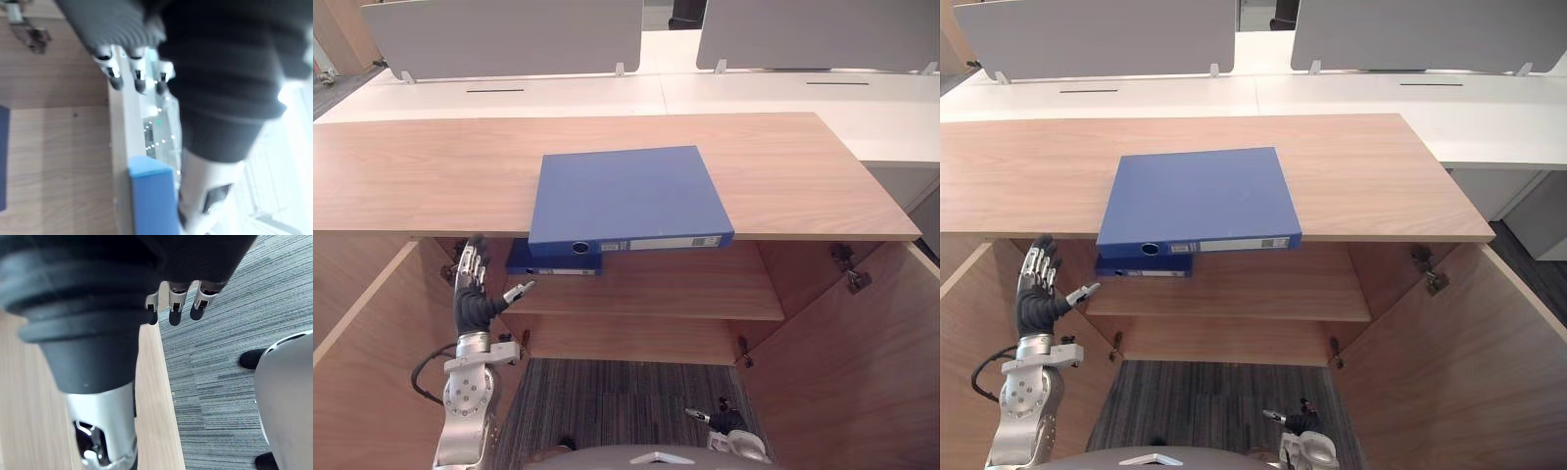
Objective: Walk over to the cabinet, pick up the folder, carry it to the office cabinet, place the folder inside the office cabinet, then close the office cabinet door
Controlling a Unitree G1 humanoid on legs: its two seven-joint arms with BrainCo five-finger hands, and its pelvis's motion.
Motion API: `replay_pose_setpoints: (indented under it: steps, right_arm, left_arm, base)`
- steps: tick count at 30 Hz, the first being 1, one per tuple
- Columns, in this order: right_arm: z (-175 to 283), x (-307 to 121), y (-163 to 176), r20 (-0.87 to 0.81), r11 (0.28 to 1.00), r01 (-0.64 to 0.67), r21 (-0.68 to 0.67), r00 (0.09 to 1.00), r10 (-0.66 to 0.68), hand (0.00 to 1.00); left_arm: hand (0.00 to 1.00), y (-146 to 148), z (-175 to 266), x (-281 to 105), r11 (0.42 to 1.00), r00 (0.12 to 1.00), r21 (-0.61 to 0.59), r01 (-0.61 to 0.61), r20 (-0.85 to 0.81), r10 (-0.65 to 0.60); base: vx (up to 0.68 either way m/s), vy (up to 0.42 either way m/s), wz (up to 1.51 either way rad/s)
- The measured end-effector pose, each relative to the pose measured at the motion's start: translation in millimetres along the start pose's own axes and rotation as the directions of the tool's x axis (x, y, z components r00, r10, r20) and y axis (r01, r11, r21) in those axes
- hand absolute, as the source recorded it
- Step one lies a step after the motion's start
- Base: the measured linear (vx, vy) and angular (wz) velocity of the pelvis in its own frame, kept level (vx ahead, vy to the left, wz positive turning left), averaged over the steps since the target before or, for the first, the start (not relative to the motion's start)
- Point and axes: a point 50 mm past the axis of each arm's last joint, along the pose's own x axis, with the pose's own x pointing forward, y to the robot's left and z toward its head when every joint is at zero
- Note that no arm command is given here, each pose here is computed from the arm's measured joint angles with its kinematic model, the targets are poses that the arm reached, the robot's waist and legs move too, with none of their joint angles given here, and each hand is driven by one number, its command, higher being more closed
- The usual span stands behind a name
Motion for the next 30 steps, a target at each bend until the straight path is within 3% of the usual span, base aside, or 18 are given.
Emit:
replay_pose_setpoints:
  steps: [6, 12, 16, 25, 30]
  right_arm:
    - [0.6, -0.1, 5.7, 0.006, 0.997, -0.031, -0.072, 0.999, 0.031, 0.00]
    - [0.7, -0.2, 9.1, 0.009, 0.993, -0.050, -0.104, 0.999, 0.051, 0.00]
    - [2.0, 0.5, 12.2, 0.017, 0.989, -0.065, -0.131, 0.998, 0.068, 0.00]
    - [5.5, 1.9, 13.8, 0.025, 0.988, -0.069, -0.138, 0.997, 0.073, 0.00]
    - [6.1, 2.2, 13.3, 0.027, 0.988, -0.067, -0.139, 0.997, 0.072, 0.00]
  left_arm:
    - [0.00, -1.7, 24.6, 6.3, 0.997, 0.989, 0.073, 0.035, 0.139, -0.045]
    - [0.00, -14.7, 39.0, 13.9, 0.959, 0.954, 0.265, 0.101, 0.249, -0.170]
    - [0.00, -26.2, 40.4, 12.2, 0.904, 0.923, 0.407, 0.132, 0.283, -0.262]
    - [0.00, -62.1, 45.4, 7.9, 0.810, 0.826, 0.545, 0.216, 0.340, -0.449]
    - [0.00, -74.1, 49.0, 8.5, 0.761, 0.776, 0.618, 0.196, 0.377, -0.505]
  base:
    - [0.00, 0.000, 0.00]
    - [0.00, -0.002, -0.01]
    - [-0.03, -0.004, -0.08]
    - [-0.03, 0.000, -0.08]
    - [0.02, 0.000, -0.11]
